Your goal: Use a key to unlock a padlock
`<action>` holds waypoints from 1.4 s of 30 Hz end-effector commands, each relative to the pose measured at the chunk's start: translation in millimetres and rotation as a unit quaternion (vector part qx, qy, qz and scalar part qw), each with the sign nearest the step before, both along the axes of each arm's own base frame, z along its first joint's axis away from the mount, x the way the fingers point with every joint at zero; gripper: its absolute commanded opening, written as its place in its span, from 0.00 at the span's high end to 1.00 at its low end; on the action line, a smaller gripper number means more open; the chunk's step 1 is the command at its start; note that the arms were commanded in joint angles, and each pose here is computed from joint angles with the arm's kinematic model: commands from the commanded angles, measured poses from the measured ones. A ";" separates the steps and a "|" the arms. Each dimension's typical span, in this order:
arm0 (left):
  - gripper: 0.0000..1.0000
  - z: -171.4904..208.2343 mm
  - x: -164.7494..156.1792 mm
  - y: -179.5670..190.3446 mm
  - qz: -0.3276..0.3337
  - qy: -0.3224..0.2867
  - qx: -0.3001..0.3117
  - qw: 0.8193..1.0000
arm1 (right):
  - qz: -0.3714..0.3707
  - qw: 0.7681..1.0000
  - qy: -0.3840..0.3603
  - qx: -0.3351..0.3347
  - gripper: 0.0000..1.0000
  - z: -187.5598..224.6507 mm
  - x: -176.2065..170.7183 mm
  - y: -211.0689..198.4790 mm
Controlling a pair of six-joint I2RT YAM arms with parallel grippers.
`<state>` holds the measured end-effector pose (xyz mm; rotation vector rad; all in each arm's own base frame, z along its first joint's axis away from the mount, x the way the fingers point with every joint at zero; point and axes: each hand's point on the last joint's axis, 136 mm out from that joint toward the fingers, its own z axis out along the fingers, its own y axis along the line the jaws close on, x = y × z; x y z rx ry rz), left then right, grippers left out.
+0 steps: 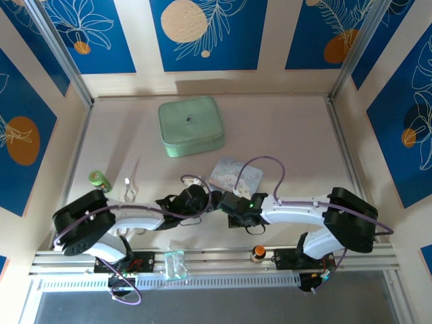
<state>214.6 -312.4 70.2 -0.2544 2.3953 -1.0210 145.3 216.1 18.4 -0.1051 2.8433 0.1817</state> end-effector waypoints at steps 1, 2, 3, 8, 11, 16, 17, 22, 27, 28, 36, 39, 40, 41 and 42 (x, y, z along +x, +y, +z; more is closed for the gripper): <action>0.43 -0.1 1.5 19.4 0.012 -0.016 0.034 0.999 | 0.000 0.998 0.043 0.043 1.00 -2.8 -15.0 -5.8; 0.43 2.3 1.1 20.7 0.012 -0.019 0.033 0.999 | -0.001 0.997 0.041 0.063 1.00 0.4 -13.3 -5.3; 0.43 4.8 -0.1 21.5 0.009 -0.023 0.032 0.999 | -0.003 0.995 0.039 0.090 1.00 3.7 -12.2 -4.7; 0.44 17.9 -6.4 21.6 -0.011 -0.044 0.024 0.999 | -0.017 0.977 0.033 0.211 1.00 18.9 -5.6 -7.7; 0.45 21.8 -10.0 17.9 -0.017 -0.046 0.006 0.999 | -0.012 0.973 0.020 0.228 1.00 26.4 -4.4 -13.5; 0.43 41.2 -20.4 -4.8 -0.037 -0.064 -0.040 0.996 | 0.034 0.968 0.013 0.250 1.00 39.6 -7.4 -4.3; 0.42 46.9 -22.7 -10.7 -0.046 -0.067 -0.048 0.996 | 0.047 0.967 0.006 0.252 1.00 43.6 -8.4 -0.6; 0.41 57.4 -26.8 -25.8 -0.071 -0.067 -0.072 0.993 | 0.088 0.957 -0.026 0.274 1.00 61.9 -9.7 12.4; 0.43 55.4 -31.9 -31.6 -0.076 -0.048 -0.100 0.991 | 0.103 0.952 -0.036 0.286 1.00 72.5 -11.3 19.9; 0.43 55.8 -34.6 -35.5 -0.083 -0.044 -0.104 0.990 | 0.109 0.951 -0.038 0.288 1.00 75.0 -12.4 22.6; 0.54 51.3 -47.8 -49.6 -0.105 -0.020 -0.118 0.987 | 0.099 0.944 -0.048 0.311 1.00 87.8 -7.0 31.2; 0.60 49.8 -52.6 -53.2 -0.112 -0.019 -0.117 0.987 | 0.098 0.943 -0.051 0.315 1.00 88.9 -5.0 32.9; 0.61 49.9 -53.5 -53.6 -0.114 -0.019 -0.118 0.986 | 0.100 0.943 -0.051 0.314 1.00 88.9 -5.3 33.5; 0.63 49.0 -53.3 -53.3 -0.112 -0.018 -0.117 0.987 | 0.100 0.943 -0.051 0.313 1.00 88.6 -4.5 33.4; 0.65 48.6 -52.9 -52.8 -0.110 -0.018 -0.118 0.987 | 0.100 0.943 -0.050 0.313 1.00 87.8 -4.6 33.5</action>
